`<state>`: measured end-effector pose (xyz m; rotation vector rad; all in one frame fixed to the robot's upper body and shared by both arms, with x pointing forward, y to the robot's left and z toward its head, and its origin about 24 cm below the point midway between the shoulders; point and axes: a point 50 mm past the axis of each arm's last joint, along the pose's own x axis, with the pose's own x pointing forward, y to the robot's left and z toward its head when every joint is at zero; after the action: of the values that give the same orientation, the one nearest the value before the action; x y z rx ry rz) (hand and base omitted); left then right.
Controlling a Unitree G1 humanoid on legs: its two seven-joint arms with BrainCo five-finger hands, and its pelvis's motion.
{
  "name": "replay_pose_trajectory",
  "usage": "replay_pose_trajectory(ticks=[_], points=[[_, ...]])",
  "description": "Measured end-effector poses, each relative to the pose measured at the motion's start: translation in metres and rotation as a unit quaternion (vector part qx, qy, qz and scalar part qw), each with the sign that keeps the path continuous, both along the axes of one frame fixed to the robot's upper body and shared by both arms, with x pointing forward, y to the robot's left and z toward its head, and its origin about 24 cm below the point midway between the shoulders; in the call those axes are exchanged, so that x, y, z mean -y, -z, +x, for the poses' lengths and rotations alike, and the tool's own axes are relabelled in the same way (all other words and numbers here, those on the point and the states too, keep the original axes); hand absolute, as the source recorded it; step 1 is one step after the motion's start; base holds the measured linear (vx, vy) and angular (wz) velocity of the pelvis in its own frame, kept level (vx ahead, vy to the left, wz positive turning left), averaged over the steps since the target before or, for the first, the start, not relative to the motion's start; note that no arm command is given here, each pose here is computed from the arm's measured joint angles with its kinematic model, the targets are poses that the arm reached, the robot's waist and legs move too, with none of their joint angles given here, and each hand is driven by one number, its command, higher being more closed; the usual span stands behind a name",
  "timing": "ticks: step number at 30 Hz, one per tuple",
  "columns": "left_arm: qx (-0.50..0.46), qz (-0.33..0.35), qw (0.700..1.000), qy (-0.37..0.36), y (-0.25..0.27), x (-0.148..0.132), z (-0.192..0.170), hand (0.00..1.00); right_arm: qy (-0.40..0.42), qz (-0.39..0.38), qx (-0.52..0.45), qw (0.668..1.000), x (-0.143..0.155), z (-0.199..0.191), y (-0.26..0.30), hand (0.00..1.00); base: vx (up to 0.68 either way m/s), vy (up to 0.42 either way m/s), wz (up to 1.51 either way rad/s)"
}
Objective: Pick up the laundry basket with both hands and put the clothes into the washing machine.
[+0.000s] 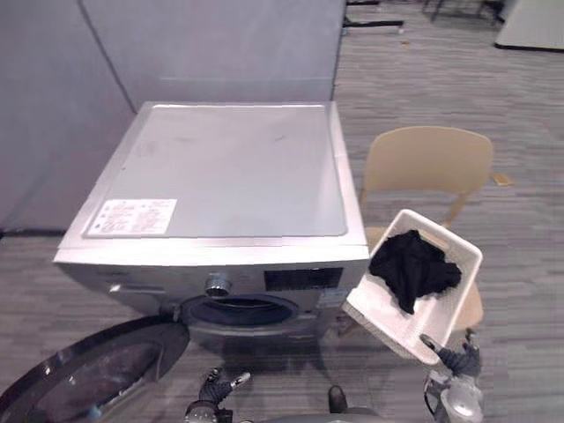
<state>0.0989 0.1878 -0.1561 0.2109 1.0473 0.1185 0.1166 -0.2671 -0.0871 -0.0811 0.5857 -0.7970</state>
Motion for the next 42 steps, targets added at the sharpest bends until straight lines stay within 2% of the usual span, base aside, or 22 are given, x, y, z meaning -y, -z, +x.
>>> replay_pose_trajectory(ticks=[8,12,15,19,25,26,28,33,39,42], points=[[0.008,0.020,1.000,-0.006,-0.005,-0.016,0.017,0.00,0.039,0.124,-0.134,0.982,-0.030,-0.029,0.055,0.00,0.00,-0.120,-1.33],[0.032,0.006,0.999,-0.007,-0.009,-0.006,0.033,0.00,-0.010,0.105,-0.111,0.988,-0.021,0.000,0.046,0.00,0.08,-0.182,-1.21],[0.041,0.011,0.999,-0.014,-0.011,-0.007,0.040,0.00,-0.048,0.104,-0.095,0.989,-0.026,0.022,0.040,0.00,0.12,-0.154,-0.97],[0.024,-0.008,0.999,-0.033,-0.005,0.001,0.025,0.00,-0.069,0.104,-0.115,0.986,-0.031,0.021,0.044,0.00,0.17,-0.179,-0.74],[0.072,-0.040,0.995,-0.047,-0.014,0.011,0.042,0.00,-0.075,0.111,-0.147,0.980,-0.035,0.012,0.052,0.00,0.21,0.010,-0.51],[0.064,-0.063,0.996,-0.009,-0.014,0.017,0.044,0.00,-0.079,0.116,-0.144,0.979,-0.040,0.015,0.053,0.00,0.21,0.103,-0.30],[0.059,-0.064,0.996,0.000,-0.014,0.013,0.043,0.00,-0.093,0.124,-0.137,0.978,-0.049,0.022,0.052,0.00,0.25,0.061,-0.02],[0.057,-0.072,0.995,0.028,-0.014,0.017,0.047,0.00,-0.119,0.105,-0.127,0.979,-0.044,0.036,0.046,0.00,0.18,0.063,0.20],[0.074,-0.050,0.995,-0.041,-0.013,0.020,0.047,0.00,-0.123,0.100,-0.141,0.977,-0.035,0.025,0.048,0.00,0.12,-0.177,0.90],[0.070,-0.044,0.995,-0.050,-0.013,0.020,0.046,0.00,-0.094,0.111,-0.156,0.977,-0.030,0.005,0.053,0.00,0.12,-0.300,1.51]])
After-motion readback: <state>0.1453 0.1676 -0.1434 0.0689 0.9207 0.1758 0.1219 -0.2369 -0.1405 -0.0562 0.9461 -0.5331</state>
